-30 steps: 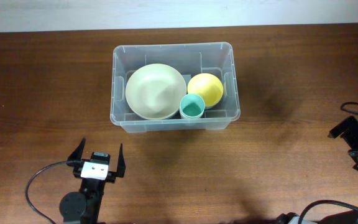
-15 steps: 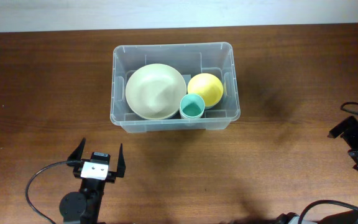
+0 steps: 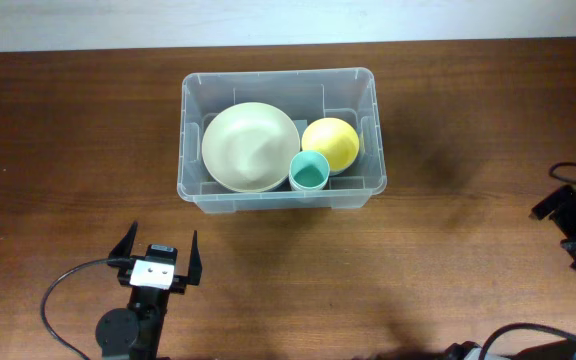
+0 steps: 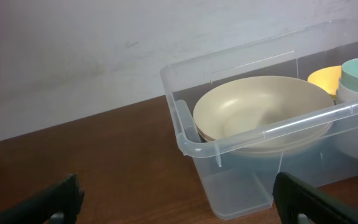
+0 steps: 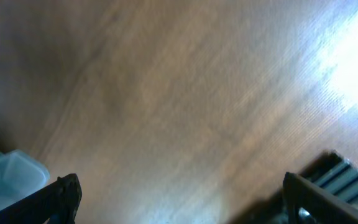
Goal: Pack container
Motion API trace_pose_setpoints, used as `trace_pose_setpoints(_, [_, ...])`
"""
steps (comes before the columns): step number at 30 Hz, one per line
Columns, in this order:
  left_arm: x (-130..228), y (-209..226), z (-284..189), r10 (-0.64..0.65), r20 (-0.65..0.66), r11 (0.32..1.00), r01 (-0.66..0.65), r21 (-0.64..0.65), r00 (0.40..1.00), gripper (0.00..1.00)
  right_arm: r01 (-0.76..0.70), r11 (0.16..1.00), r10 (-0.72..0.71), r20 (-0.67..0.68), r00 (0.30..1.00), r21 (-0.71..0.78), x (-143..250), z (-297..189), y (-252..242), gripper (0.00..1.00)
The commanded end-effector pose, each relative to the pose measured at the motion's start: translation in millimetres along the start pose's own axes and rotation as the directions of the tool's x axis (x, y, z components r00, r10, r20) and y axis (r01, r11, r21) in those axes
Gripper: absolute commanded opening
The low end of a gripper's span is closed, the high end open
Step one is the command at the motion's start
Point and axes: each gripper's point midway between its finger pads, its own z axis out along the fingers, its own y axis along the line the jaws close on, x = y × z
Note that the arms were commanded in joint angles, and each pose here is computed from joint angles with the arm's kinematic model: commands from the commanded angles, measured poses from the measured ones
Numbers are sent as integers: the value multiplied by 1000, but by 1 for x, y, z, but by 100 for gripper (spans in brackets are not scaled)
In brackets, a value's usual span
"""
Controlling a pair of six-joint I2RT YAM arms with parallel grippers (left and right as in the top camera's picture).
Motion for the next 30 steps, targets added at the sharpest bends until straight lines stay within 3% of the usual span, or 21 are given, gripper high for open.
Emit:
trace_pose_setpoints(1, [2, 2, 0, 7, -2, 1000, -7, -9, 1000, 100, 73, 997, -66, 163, 984, -37, -4, -22, 18, 99])
trace_pose_setpoints(5, [2, 2, 0, 7, -2, 1000, -7, -9, 1000, 100, 265, 957, -199, 397, 896, -119, -1, -39, 64, 99])
trace_pose_setpoints(9, [2, 2, 0, 7, -2, 1000, -7, -9, 1000, 100, 513, 834, -292, 625, 724, -205, 28, -53, 121, 99])
trace_pose_setpoints(16, [2, 2, 0, 7, -2, 1000, -7, -9, 1000, 100, 751, 616, -195, 878, 437, -236, 79, -75, 157, 99])
trace_pose_setpoints(23, [2, 2, 0, 7, -2, 1000, -7, -9, 1000, 100, 843, 521, -144, 960, 241, -133, 111, -67, 137, 99])
trace_pose_setpoints(26, [2, 2, 0, 7, -2, 1000, -7, -9, 1000, 100, 911, 411, -201, 976, 84, 7, 129, -64, 138, 99])
trace_pose_setpoints(30, [2, 2, 0, 7, -2, 1000, -7, -9, 1000, 100, 915, 402, -199, 978, 57, 28, 133, -56, 135, 99])
